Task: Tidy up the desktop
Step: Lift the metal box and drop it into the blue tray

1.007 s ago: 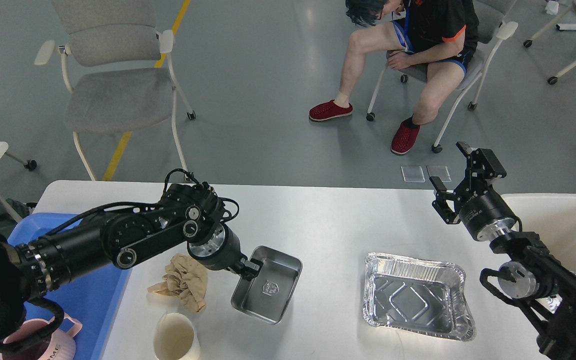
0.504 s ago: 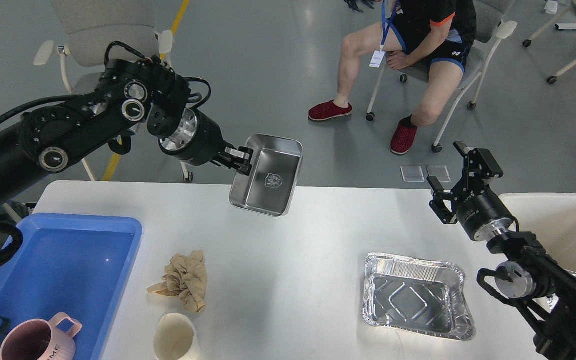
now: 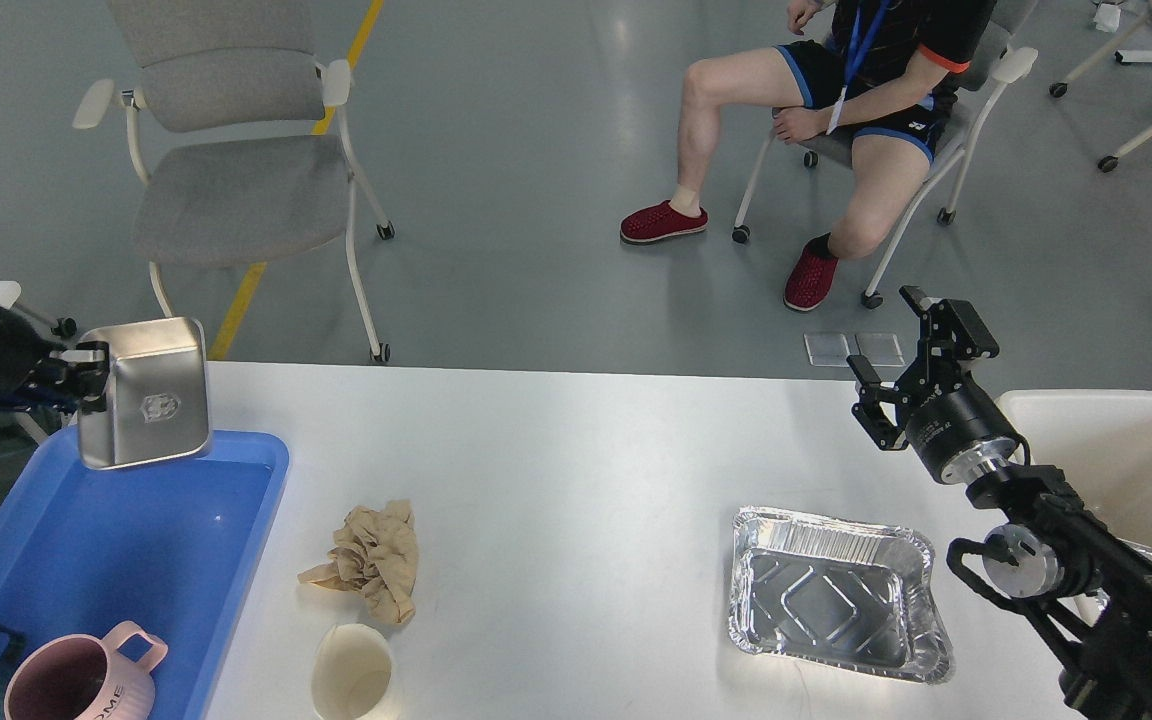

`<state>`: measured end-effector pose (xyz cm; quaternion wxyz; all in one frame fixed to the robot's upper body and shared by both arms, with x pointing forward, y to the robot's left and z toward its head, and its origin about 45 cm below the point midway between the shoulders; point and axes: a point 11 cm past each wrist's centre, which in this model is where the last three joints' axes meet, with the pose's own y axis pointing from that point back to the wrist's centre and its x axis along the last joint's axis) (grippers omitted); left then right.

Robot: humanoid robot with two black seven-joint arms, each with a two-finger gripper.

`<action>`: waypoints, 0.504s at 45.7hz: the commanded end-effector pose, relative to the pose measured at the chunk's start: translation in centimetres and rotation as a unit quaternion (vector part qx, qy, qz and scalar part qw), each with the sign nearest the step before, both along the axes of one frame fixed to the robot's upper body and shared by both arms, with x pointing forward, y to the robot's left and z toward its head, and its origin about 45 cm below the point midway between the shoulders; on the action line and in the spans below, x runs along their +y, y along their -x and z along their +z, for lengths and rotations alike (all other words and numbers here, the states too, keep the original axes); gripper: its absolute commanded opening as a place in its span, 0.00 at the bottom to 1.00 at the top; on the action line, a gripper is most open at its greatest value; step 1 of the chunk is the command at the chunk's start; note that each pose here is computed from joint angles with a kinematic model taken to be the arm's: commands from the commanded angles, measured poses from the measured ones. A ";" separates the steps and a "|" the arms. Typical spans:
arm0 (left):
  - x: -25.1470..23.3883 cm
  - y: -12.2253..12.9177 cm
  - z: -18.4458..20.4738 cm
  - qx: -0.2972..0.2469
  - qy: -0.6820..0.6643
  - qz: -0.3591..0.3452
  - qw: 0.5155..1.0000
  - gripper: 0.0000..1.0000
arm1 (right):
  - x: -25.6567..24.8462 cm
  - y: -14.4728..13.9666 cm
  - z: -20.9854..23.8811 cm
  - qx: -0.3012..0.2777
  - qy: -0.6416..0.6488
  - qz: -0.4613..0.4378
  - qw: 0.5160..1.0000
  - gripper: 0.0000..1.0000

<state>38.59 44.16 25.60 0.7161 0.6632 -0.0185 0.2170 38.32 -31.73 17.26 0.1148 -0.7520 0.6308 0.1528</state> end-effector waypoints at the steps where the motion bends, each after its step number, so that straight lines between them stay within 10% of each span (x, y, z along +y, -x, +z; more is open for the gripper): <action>1: 3.8 2.9 -3.3 0.010 -0.011 0.065 0.998 0.00 | 0.2 0.0 0.0 0.000 0.000 0.002 1.000 1.00; 23: 3.7 5.9 -12.8 -0.020 0.010 0.167 0.986 0.00 | 0.2 0.3 -0.5 0.005 0.000 0.003 1.000 1.00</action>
